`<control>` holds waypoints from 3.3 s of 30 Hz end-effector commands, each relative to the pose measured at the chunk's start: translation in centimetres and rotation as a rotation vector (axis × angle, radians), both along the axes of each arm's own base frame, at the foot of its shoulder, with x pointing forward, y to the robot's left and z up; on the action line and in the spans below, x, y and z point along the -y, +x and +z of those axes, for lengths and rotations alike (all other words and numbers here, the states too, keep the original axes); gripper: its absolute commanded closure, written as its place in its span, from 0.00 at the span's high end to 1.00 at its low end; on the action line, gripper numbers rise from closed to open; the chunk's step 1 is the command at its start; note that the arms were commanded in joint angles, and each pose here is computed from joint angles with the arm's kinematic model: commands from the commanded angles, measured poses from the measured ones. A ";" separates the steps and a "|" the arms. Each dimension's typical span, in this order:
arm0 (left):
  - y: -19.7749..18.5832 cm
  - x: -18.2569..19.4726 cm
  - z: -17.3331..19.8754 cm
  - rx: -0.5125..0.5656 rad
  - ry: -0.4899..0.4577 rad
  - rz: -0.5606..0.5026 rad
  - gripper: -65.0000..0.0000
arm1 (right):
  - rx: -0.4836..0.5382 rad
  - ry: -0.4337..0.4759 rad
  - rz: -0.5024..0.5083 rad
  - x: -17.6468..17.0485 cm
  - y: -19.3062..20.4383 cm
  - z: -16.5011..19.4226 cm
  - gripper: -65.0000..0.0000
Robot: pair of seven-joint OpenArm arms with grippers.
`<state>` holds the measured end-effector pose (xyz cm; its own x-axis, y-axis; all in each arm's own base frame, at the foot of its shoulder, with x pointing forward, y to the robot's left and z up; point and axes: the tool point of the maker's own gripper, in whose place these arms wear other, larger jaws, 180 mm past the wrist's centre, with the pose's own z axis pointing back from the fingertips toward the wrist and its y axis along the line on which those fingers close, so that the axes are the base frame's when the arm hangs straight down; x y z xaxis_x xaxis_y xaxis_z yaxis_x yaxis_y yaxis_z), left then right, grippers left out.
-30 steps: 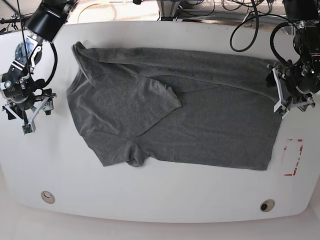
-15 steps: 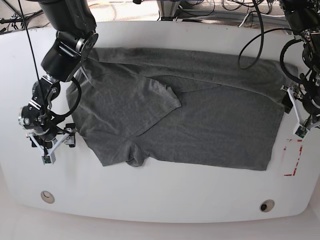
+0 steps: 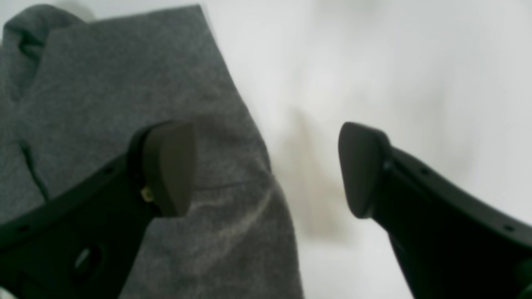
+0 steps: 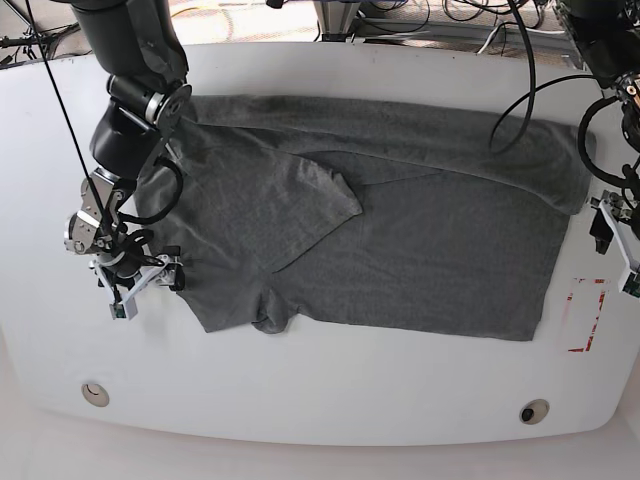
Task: Fold the T-shirt properly
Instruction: 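Move both grippers down to the shirt's side edge, sleeve and hem, then pinch the grey shirt's side edge with both grippers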
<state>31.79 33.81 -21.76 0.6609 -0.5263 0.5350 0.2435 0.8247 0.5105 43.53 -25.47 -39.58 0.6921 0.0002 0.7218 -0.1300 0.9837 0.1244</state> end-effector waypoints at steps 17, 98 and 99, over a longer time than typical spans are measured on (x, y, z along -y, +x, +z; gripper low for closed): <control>2.6 -3.2 0.7 0.081 0.000 0.066 0.69 | 0.021 0.041 -0.003 -1.0 -0.1 -0.6 0.76; 15.6 6.6 -17.8 0.053 -0.777 0.178 0.81 | -0.011 0.027 0.004 -1.8 -2.1 -2.1 0.00; 15.7 7.0 -17.8 0.052 -0.782 0.175 0.79 | -0.011 0.027 0.004 -1.8 -2.1 -2.1 0.00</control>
<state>46.98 27.21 -40.24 0.6592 0.1361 0.7396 0.0516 0.9730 -0.2251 40.93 -22.87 -42.36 0.6988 -0.0381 0.7143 -0.1322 0.9745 0.1814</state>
